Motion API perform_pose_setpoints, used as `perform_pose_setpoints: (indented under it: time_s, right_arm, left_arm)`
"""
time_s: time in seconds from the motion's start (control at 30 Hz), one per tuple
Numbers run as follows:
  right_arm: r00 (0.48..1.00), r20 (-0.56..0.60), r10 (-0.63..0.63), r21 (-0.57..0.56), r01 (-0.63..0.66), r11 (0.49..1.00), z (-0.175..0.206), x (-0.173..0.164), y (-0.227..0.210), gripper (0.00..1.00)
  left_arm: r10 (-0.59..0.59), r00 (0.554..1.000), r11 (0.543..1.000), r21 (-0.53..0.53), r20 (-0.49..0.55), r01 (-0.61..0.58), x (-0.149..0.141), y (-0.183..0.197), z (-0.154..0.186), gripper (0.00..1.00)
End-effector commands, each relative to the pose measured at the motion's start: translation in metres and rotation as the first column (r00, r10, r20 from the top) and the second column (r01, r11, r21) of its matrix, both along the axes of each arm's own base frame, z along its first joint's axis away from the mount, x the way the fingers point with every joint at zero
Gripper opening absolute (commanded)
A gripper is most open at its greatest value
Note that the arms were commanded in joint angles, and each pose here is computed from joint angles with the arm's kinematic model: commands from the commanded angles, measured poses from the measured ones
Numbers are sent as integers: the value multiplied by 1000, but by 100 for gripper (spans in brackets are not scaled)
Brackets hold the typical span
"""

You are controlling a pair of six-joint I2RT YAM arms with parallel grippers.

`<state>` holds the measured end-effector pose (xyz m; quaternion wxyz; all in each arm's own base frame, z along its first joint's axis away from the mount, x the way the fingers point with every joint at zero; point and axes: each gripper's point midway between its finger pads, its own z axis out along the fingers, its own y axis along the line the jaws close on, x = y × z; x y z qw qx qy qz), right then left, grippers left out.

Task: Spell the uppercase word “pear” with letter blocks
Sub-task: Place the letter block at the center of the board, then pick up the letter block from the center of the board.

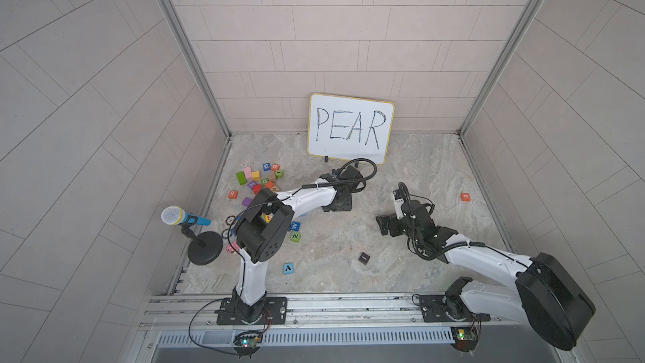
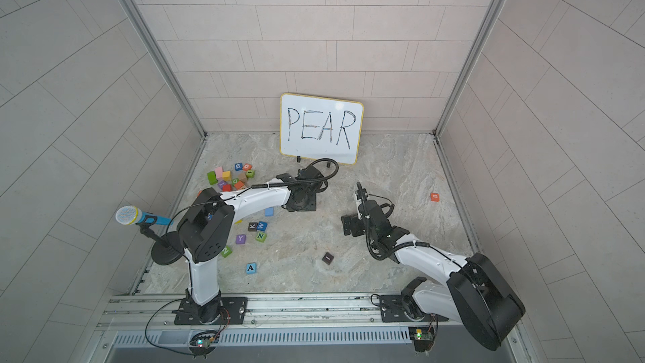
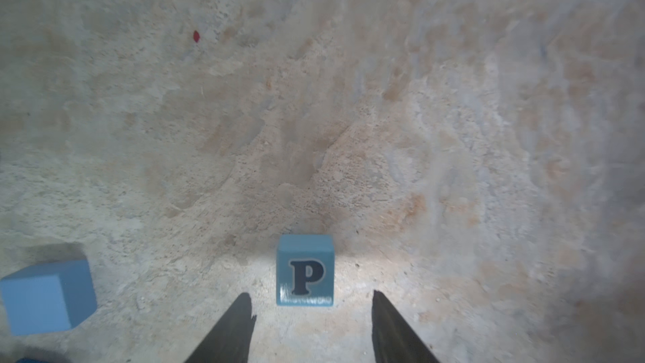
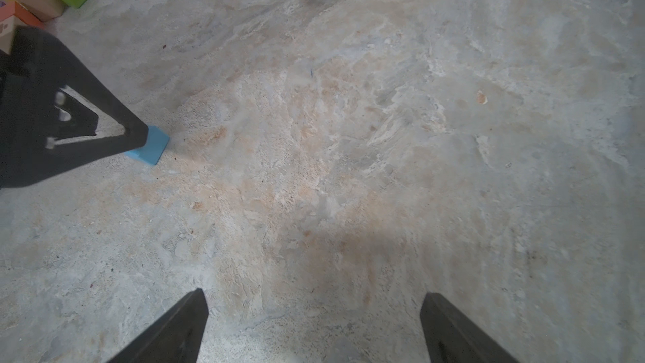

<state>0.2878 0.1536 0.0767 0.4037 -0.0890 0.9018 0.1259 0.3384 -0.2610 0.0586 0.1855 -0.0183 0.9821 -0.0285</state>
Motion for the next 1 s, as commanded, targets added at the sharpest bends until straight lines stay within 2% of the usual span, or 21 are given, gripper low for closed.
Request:
perform_pose_setpoints:
  time_s: [0.0, 0.27, 0.33, 0.47, 0.57, 0.77, 0.87, 0.97]
  right_arm:
    - [1000, -10, 11, 2, -11, 1000, 7, -2, 5, 100]
    - [997, 7, 78, -51, -78, 996, 23, 5, 35, 100]
    - [994, 20, 111, -83, -108, 991, 25, 9, 46, 100]
    - [977, 106, 187, -123, -174, 977, 41, 33, 81, 100]
    - [964, 116, 241, -170, -220, 961, 38, 44, 109, 100]
    - [939, 185, 289, -167, -260, 951, 46, 57, 147, 100]
    - [916, 224, 333, -187, -295, 937, 49, 59, 166, 100]
    - [855, 264, 447, -205, -403, 892, 47, 50, 194, 100]
  left_arm:
    - [36, 999, 999, -5, 1, -36, -13, 15, 22, 60]
    - [139, 990, 990, 24, -26, -139, -29, 68, 25, 61]
    - [171, 985, 985, 30, -27, -171, -30, 84, 25, 66]
    - [198, 980, 979, 46, -11, -197, -28, 107, 28, 68]
    - [217, 976, 973, 80, -14, -215, -26, 127, 31, 69]
    - [247, 969, 963, 125, -33, -241, -26, 173, 29, 69]
    - [278, 959, 954, 129, -53, -270, -29, 189, 22, 69]
    - [305, 949, 946, 137, -72, -294, -31, 203, 17, 69]
